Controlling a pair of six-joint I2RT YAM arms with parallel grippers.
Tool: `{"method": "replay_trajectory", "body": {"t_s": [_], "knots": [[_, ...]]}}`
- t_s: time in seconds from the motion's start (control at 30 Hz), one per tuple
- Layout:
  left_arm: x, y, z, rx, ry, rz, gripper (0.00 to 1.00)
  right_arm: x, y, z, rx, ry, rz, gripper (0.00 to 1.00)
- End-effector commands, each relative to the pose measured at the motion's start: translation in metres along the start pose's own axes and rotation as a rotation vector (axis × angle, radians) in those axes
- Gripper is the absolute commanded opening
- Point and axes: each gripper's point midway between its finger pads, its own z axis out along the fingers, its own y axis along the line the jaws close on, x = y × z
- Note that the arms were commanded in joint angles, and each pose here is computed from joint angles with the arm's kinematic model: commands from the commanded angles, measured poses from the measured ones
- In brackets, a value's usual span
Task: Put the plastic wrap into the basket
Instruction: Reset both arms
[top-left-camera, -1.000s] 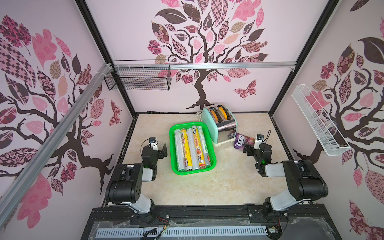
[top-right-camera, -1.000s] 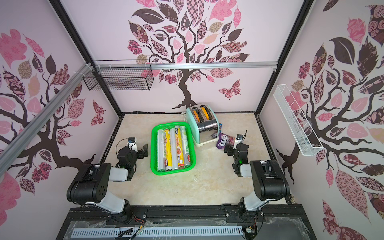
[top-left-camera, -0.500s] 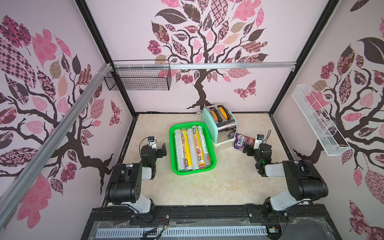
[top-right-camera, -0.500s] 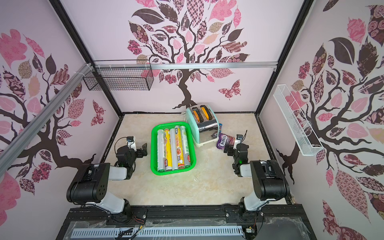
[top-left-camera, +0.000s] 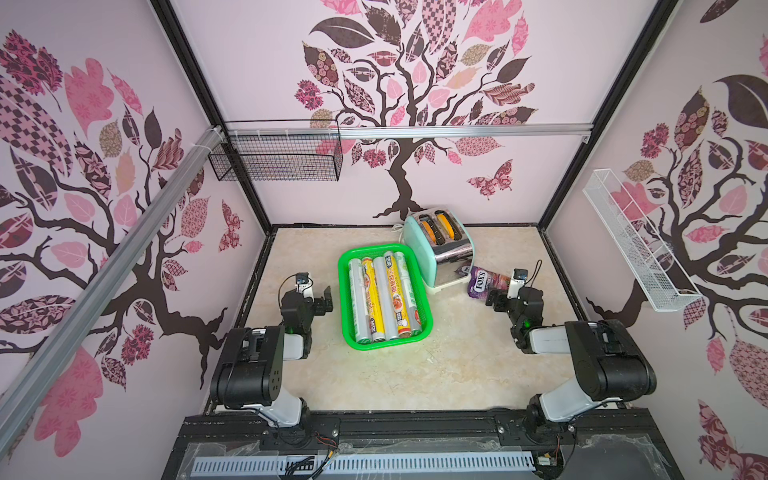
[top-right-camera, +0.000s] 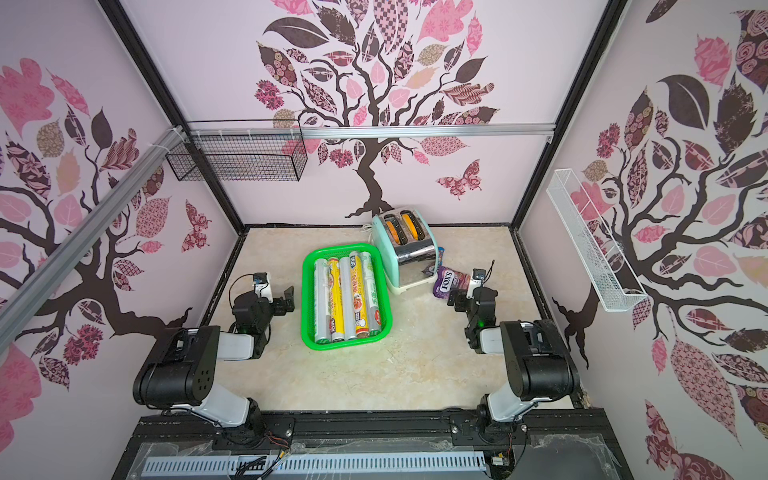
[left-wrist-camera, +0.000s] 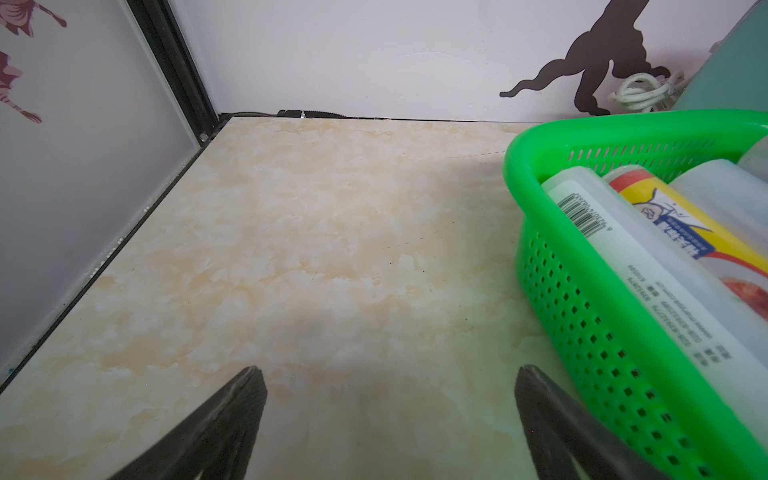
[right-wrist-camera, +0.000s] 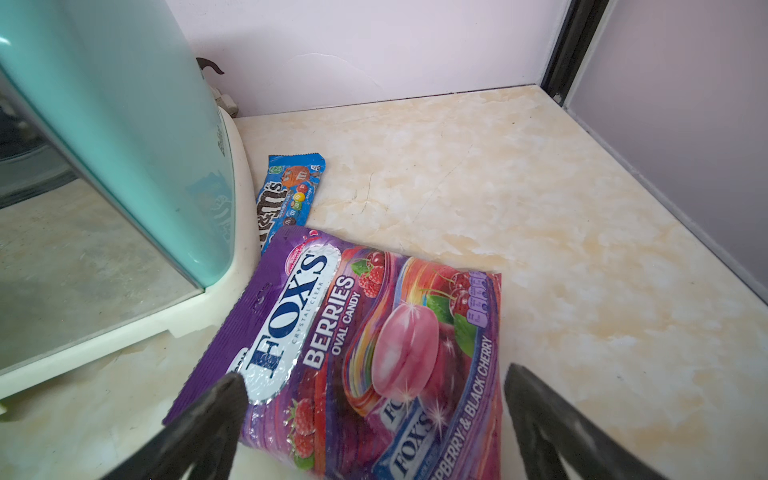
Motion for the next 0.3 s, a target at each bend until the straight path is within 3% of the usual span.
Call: {"method": "replay_trajectory", "body": {"t_s": [0.0,0.27], "knots": [[-0.0071,-0.0006,0.0004,0.006,-0.016,-0.005,0.98,-0.0168,0.0006,0.003,-0.004,-0.039,-0.003,0.99],[-0.0076,-0.0001,0.0003,0.005,-0.018,-0.006,0.98,-0.0179,-0.0009,0.0023,0.005,-0.044,0.001,0.99]]}}
